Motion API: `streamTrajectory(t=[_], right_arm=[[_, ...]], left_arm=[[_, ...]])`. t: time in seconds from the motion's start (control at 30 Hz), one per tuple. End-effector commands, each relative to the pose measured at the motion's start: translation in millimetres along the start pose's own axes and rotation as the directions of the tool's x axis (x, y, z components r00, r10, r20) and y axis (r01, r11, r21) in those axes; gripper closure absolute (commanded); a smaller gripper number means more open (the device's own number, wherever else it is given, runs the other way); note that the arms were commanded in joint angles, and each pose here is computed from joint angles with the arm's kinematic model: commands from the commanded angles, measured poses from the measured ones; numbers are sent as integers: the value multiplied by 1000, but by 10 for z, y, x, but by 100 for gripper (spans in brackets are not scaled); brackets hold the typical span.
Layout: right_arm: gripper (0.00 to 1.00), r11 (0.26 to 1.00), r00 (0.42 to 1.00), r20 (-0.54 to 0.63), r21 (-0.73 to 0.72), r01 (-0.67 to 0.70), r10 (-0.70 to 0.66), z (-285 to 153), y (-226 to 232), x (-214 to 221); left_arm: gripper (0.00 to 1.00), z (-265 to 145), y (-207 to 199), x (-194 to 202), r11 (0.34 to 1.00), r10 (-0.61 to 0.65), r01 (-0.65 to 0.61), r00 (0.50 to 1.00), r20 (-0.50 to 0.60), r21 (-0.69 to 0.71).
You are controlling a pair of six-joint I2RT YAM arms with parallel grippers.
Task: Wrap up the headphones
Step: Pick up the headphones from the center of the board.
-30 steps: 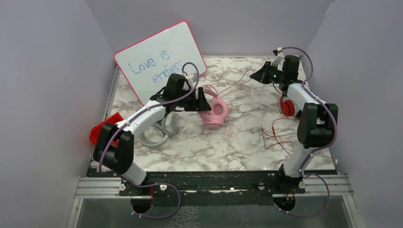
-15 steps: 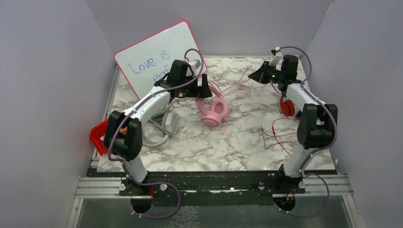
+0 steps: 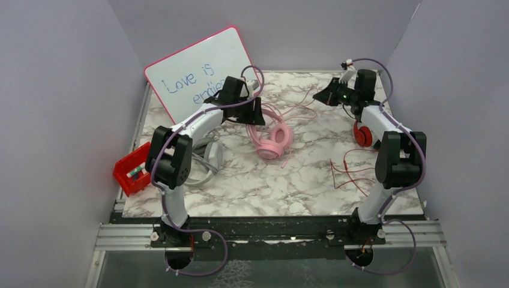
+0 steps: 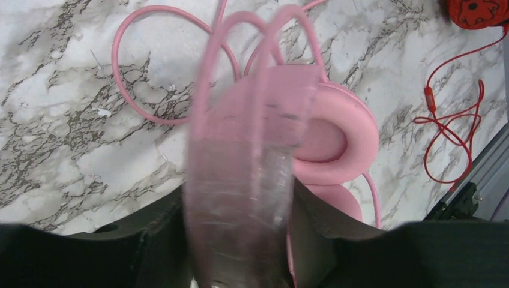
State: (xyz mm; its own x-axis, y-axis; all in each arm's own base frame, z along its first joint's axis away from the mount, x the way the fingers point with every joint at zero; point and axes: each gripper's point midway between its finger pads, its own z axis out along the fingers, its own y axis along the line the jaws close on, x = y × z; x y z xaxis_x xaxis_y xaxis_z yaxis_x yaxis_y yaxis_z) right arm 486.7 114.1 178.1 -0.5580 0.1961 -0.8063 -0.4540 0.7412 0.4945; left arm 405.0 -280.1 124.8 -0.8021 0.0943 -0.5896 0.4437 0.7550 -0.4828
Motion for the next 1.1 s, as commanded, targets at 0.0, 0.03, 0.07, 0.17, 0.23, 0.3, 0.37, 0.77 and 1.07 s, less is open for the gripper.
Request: streamTrajectory(t=[0.0,0.03,0.07,0.17,0.23,0.3,0.37,0.77,1.07], right_arm=[[99,998,998,-17,-29,61,-62,19,97,8],[99,997,997,-18,-25,68,-69,15,97,-14],[100,997,997,-16,-23,73,-74,5,104,-31],[99,996,996,8,-18,93,-93,-65,178,-140],[99,993,993,28,-22,112,-111,-130,262,-241],[99,990,990,51,-33,134,-133,-215,378,-350],[99,984,982,88,-47,173,-168,-337,537,-495],[99,943,889,314,90,322,-334,-842,1084,-1892],[99,914,936,258,-265,308,-240,250,1275,-1677]], left_arm=[[59,-200,-103,-19,994,-29,28,999,15,109],[62,-269,-122,-47,989,-51,45,998,38,144],[63,-353,-137,-57,982,-76,65,996,54,175],[69,-619,-221,-120,957,-135,103,986,102,272],[75,-807,-290,-200,946,-154,103,977,145,306],[75,-1015,-364,-314,938,-168,93,965,203,333],[75,-1281,-438,-459,931,-185,76,941,282,358],[79,-2696,-1413,-857,684,-289,-106,869,401,722],[84,-3752,-2017,-1312,236,-537,-214,784,311,948]])
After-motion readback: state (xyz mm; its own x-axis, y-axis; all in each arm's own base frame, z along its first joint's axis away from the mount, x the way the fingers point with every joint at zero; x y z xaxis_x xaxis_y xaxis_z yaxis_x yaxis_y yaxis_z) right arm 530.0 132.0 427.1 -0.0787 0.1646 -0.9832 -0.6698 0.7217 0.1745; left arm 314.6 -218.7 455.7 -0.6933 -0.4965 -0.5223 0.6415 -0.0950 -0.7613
